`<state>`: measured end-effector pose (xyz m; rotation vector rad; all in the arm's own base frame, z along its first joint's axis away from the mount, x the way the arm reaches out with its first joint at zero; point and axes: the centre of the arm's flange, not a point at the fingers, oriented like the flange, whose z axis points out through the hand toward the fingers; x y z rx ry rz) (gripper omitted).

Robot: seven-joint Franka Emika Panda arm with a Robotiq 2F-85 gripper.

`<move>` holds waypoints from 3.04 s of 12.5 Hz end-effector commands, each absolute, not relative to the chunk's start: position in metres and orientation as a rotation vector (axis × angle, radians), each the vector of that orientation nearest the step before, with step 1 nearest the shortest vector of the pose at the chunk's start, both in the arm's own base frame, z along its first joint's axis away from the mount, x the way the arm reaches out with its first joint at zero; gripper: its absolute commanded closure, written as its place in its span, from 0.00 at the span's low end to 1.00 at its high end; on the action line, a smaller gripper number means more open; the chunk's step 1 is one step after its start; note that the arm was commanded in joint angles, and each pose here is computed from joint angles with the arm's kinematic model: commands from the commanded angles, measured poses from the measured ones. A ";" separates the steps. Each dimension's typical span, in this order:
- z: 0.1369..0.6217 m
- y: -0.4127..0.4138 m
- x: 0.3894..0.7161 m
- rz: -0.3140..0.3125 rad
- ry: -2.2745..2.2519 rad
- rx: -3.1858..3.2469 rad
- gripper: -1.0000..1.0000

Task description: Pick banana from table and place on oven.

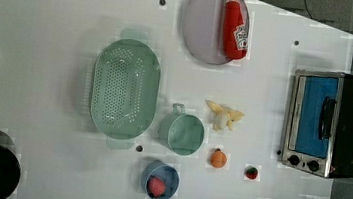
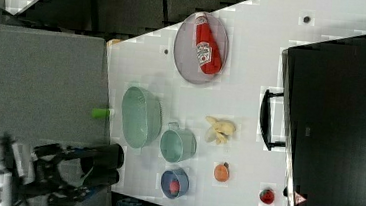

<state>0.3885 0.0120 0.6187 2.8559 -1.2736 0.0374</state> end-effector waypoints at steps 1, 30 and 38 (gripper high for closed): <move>0.579 -0.008 0.422 -0.050 -1.229 2.860 0.00; 0.157 0.019 0.481 -0.054 -1.182 2.946 0.74; 0.318 0.019 0.502 0.110 -1.165 2.961 0.76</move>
